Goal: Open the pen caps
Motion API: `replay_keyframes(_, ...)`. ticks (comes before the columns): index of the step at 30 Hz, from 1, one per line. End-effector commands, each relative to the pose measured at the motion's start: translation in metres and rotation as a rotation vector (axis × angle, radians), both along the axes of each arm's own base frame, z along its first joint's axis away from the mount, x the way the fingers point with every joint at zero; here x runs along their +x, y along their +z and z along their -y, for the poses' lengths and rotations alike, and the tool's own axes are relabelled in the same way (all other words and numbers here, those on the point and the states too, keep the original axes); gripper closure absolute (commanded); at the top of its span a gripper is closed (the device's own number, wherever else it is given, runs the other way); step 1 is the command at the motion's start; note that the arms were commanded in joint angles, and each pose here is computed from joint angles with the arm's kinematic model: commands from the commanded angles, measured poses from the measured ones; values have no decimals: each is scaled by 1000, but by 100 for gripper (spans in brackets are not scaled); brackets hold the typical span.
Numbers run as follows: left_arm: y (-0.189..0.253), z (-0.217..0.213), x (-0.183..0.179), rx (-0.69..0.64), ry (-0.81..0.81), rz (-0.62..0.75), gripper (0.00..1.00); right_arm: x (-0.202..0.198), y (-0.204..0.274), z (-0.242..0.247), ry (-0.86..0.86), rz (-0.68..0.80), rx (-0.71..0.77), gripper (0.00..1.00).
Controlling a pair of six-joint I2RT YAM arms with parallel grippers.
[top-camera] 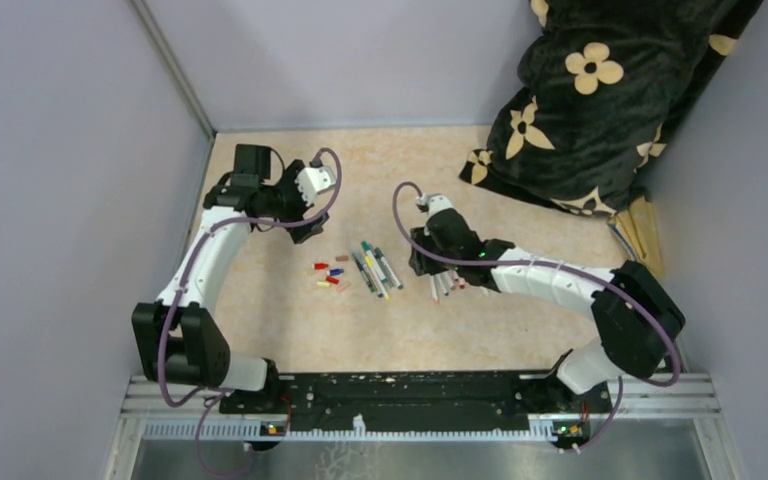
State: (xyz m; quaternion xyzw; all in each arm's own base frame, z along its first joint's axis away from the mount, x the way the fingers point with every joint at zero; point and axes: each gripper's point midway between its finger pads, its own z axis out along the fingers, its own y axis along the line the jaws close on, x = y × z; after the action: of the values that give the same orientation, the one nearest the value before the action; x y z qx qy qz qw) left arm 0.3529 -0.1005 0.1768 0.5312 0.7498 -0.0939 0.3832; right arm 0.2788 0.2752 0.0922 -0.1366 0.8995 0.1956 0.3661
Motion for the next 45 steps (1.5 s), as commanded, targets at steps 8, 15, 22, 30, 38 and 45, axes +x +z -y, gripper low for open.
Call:
replay_keyframes(8,39,-47,12,-252,222,40,1,19,-14,-77,131,33,-64,63)
replay_keyframes(15,39,-56,9,-287,230,24,1,21,-45,-89,153,-7,-108,70)
replay_keyframes(22,44,-52,5,-300,197,16,1,20,-67,-77,139,-23,-167,75)
replay_keyframes(30,14,-20,-43,-344,-60,-100,1,13,-65,-60,131,-15,-180,96)
replay_keyframes(38,-25,16,-81,-270,-244,-117,1,5,-18,-71,250,-77,79,100)
replay_keyframes(45,-46,53,-98,-136,-396,-78,1,-28,16,-83,443,-190,250,100)
